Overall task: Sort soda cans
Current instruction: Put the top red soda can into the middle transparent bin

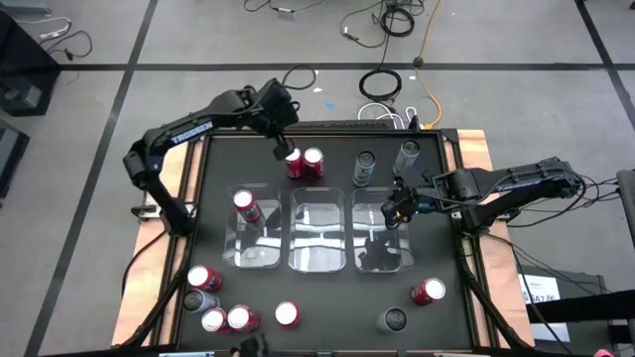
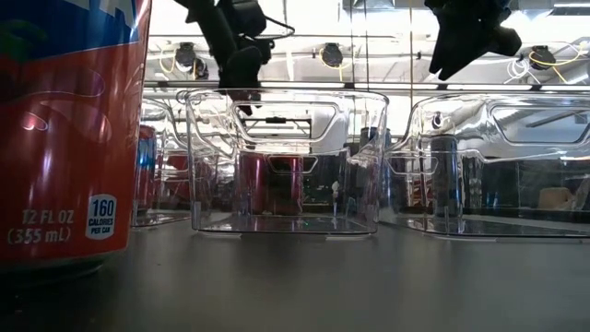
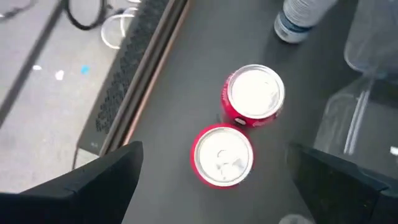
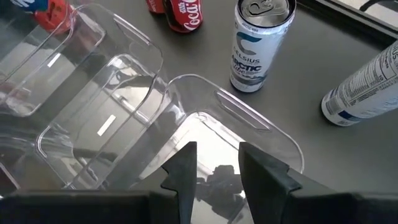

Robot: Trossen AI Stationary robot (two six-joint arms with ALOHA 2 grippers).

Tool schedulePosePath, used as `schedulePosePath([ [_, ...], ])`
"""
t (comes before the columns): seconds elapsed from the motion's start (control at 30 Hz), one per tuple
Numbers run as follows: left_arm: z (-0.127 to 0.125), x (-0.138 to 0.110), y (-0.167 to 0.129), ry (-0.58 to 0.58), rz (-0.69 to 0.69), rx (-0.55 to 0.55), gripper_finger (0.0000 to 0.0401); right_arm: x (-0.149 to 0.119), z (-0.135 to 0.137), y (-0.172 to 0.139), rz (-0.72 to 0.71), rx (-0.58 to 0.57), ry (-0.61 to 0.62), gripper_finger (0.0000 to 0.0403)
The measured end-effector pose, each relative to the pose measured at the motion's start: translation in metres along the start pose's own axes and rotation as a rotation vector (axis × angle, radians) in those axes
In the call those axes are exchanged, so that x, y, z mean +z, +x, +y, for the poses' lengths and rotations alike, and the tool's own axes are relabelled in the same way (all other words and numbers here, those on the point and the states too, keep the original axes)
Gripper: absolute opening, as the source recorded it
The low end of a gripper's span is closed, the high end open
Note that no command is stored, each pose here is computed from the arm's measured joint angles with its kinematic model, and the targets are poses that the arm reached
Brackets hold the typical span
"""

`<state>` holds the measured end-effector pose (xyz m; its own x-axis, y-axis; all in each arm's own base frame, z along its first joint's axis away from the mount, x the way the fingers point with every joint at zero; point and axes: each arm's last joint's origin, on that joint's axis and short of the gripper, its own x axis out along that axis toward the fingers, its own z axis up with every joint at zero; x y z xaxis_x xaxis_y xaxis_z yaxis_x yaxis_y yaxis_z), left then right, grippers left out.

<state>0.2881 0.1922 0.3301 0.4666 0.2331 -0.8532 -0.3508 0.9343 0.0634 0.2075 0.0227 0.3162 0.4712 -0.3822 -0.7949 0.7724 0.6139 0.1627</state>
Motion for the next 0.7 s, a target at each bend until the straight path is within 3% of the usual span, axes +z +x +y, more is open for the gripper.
schedulePosePath([
  [0.33,0.007,-0.005,0.035,0.072,0.18,-0.123,0.0398,0.001,0.0,0.0,-0.022,-0.013,0.056,0.011],
  [0.7,0.007,-0.006,0.061,0.119,0.224,-0.187,0.0398,0.001,-0.001,0.0,-0.048,-0.027,0.087,0.011],
])
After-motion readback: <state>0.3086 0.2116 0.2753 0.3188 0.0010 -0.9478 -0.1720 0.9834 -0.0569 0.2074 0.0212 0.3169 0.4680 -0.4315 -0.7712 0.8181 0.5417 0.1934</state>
